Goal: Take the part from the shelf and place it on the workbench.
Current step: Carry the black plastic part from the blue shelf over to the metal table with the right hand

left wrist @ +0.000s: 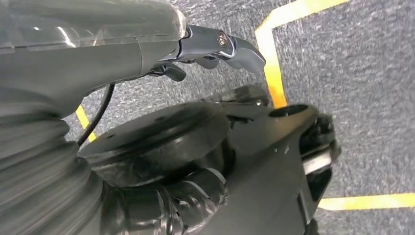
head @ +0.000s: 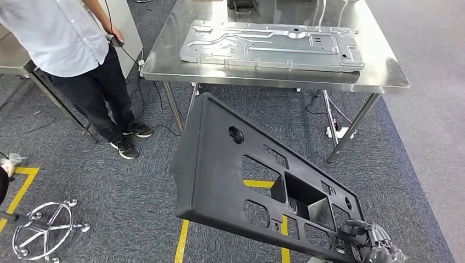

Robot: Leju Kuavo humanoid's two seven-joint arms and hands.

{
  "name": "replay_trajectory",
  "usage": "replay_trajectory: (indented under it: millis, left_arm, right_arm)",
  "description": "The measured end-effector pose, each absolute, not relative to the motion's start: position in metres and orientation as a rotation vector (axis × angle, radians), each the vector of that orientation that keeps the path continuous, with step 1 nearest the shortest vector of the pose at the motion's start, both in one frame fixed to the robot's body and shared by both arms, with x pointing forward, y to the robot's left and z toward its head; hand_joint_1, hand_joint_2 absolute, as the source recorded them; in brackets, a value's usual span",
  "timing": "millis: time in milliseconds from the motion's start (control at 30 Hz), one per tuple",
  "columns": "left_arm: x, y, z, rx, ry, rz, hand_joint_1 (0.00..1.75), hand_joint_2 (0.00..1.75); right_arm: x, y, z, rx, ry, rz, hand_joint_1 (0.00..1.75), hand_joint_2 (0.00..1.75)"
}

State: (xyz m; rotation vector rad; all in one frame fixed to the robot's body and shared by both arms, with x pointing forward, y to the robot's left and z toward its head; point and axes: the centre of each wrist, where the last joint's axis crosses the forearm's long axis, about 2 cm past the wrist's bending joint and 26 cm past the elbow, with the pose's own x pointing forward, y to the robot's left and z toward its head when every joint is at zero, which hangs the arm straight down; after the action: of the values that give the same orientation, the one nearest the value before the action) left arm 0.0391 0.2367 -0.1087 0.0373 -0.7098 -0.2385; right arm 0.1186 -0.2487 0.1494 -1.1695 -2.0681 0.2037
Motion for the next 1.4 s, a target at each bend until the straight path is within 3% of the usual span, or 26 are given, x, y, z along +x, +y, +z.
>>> replay_trajectory:
  millis: [1400]
  left_arm:
    - [0.0378,0.2403,-0.1092,0.044,-0.707,-0.25,0.0,1.75]
  right_arm:
    - [0.1214,-0.2494,0.148,-1.148,-2.076,0.201,1.75,1.75]
